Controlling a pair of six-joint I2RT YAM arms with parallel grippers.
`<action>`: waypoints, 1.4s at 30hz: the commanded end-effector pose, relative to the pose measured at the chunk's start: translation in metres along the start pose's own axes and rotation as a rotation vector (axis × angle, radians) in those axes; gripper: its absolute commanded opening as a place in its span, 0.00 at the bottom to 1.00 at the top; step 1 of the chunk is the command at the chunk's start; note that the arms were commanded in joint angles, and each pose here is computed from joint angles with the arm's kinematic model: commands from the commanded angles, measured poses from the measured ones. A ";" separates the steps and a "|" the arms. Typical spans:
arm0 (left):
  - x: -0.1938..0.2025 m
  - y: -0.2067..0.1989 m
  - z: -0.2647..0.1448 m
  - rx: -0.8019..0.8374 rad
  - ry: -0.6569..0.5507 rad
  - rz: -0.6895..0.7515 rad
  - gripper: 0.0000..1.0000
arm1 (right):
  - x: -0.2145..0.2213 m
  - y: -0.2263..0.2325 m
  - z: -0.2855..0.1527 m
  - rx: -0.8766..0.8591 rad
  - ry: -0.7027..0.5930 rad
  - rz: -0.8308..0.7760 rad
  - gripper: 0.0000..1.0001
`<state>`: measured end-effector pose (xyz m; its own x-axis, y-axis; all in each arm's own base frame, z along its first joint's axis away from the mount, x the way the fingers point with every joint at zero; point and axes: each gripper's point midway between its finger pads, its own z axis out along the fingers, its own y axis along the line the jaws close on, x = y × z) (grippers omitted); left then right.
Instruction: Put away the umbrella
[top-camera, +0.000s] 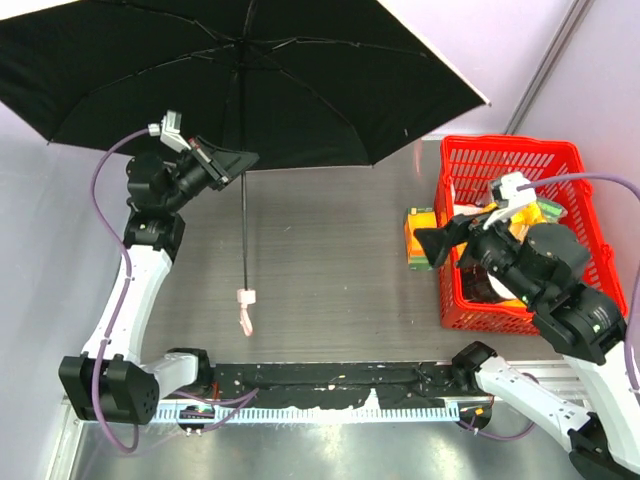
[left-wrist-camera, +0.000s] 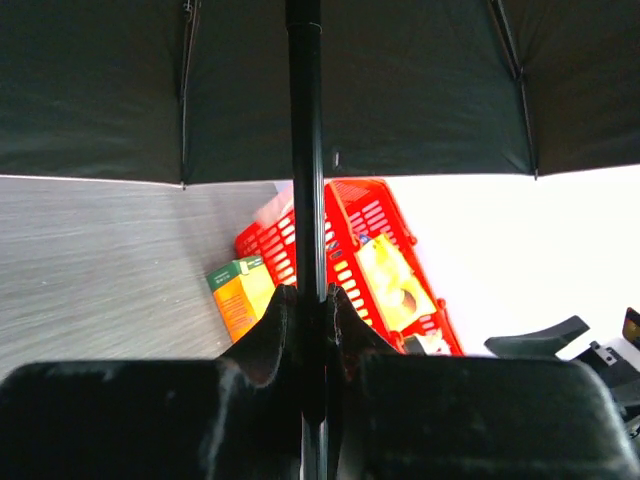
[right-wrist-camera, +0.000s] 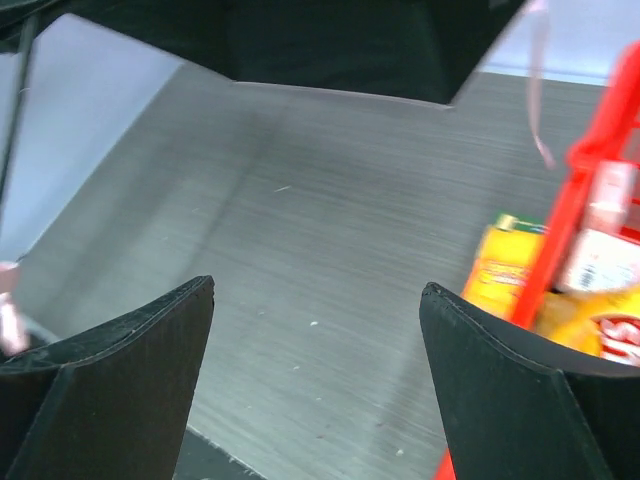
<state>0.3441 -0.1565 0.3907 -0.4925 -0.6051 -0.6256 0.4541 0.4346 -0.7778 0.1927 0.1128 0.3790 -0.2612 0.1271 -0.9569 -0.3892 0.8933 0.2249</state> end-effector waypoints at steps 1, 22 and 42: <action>-0.021 -0.059 -0.004 0.083 -0.109 0.036 0.00 | -0.012 0.067 0.016 -0.339 0.009 0.039 0.88; 0.024 -0.087 -0.006 -0.288 -0.336 0.386 0.00 | -0.074 0.154 0.149 -0.190 -0.185 0.575 0.78; 0.036 -0.071 -0.011 -0.395 -0.319 0.453 0.00 | -0.092 0.225 0.214 -0.343 -0.176 0.504 0.59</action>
<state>0.2866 -0.2127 0.3815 -0.1439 -0.3731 -0.9166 0.2306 0.8881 -0.3977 0.3258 0.3902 0.4421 -0.3829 0.5565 -0.7374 -0.4500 0.5848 0.6750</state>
